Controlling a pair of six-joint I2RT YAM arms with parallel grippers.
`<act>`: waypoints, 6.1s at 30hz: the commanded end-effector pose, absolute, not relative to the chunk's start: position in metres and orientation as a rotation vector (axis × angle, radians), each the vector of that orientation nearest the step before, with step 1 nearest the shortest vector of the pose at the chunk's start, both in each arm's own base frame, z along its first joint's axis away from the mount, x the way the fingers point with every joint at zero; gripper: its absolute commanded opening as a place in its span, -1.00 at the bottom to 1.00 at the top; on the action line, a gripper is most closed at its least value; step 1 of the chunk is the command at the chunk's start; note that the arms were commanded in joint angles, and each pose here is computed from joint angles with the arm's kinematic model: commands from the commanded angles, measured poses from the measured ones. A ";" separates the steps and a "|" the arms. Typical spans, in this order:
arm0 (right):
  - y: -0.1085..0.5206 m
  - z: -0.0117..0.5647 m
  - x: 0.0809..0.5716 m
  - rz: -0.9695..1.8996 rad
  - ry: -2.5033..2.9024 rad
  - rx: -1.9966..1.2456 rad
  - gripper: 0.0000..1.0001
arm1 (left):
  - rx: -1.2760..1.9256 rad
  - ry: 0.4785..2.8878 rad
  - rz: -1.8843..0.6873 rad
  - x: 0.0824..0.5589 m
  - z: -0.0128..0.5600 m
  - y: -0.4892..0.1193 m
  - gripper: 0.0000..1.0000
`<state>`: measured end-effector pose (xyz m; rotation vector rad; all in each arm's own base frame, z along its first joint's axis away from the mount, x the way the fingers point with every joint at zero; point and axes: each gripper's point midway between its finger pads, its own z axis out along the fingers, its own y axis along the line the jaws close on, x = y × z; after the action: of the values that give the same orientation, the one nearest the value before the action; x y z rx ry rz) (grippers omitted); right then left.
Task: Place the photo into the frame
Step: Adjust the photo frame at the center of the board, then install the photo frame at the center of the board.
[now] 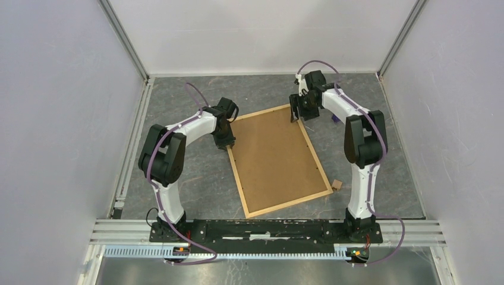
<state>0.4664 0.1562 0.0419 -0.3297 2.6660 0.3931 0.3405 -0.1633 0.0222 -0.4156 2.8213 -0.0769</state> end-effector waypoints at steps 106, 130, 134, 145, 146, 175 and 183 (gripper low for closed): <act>0.130 0.076 0.288 0.181 2.625 -0.465 -0.08 | -0.333 2.889 -0.027 0.275 0.022 -0.060 0.12; 0.125 0.051 0.331 0.027 2.716 -0.454 -0.25 | -0.273 2.918 -0.016 0.271 0.016 -0.065 -0.82; 0.127 0.044 0.333 0.028 2.720 -0.454 -0.26 | -0.279 2.898 0.004 0.273 0.020 -0.062 -0.88; 0.119 0.029 0.329 -0.012 2.740 -0.435 -0.30 | -0.260 2.910 0.009 0.269 0.017 -0.064 -0.96; 0.119 0.028 0.328 -0.012 2.742 -0.434 -0.31 | -0.259 2.910 0.009 0.270 0.017 -0.064 -0.96; 0.128 -0.009 0.294 0.167 2.856 -0.448 -0.36 | -0.243 2.915 0.006 0.268 0.017 -0.068 -0.96; 0.130 -0.011 0.289 0.188 2.868 -0.444 -0.35 | -0.244 2.911 0.009 0.267 0.018 -0.067 -0.96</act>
<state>0.3294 0.1321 0.0238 -0.4260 2.7063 0.1617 0.2621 -0.0609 0.0204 -0.3055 2.9316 0.0275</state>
